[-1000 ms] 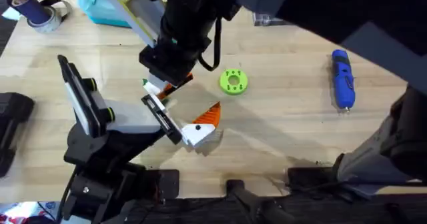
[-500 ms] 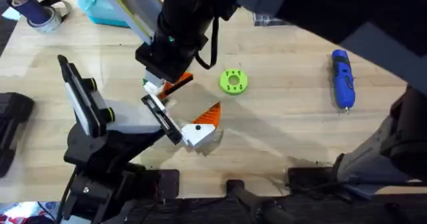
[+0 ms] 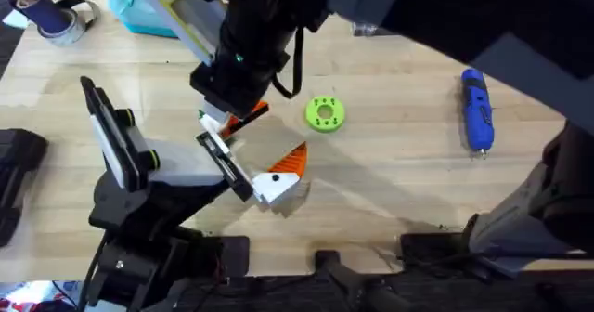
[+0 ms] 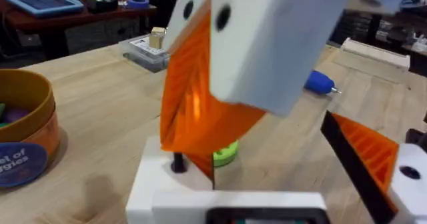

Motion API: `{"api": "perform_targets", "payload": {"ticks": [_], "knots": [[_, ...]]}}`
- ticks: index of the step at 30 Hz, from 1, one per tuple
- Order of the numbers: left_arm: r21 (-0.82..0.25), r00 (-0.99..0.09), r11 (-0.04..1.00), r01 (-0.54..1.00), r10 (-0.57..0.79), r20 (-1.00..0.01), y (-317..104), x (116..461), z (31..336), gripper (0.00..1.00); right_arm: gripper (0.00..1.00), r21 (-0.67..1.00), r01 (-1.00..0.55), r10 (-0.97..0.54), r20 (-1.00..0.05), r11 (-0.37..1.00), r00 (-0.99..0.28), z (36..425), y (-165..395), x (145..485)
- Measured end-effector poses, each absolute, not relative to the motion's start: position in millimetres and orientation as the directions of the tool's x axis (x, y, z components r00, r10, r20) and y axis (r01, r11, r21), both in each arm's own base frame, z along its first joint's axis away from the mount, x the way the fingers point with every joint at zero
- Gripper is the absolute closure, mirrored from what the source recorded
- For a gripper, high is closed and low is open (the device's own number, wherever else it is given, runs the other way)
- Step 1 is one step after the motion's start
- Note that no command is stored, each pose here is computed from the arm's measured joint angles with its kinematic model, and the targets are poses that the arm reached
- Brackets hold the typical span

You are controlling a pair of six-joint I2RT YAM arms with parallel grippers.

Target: Pick up the gripper from the table and insert it into the empty holder that is missing its gripper. Then pick up a screw, insert it into the mounting hole, and use the screwdriver to tighten it. Finally, clean up the table by picking up the vegetable and placing it into the bucket.

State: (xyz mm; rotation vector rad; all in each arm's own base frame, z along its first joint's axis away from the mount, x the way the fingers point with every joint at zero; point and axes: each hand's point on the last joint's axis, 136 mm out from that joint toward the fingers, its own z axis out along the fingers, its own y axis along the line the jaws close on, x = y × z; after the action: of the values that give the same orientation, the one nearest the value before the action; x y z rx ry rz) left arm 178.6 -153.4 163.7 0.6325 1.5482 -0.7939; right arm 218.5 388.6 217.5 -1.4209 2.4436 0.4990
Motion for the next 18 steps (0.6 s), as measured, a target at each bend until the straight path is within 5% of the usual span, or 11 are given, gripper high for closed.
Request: {"api": "perform_targets", "payload": {"ticks": [18], "knots": [[-0.138, -0.135, 0.616, 0.776, -0.052, -0.99, -153.4, 178.7, 163.5, 0.012, 0.989, 0.165, -0.875, -0.788, -0.384, 0.455, -0.482, 212.2, 387.5, 216.1]]}}
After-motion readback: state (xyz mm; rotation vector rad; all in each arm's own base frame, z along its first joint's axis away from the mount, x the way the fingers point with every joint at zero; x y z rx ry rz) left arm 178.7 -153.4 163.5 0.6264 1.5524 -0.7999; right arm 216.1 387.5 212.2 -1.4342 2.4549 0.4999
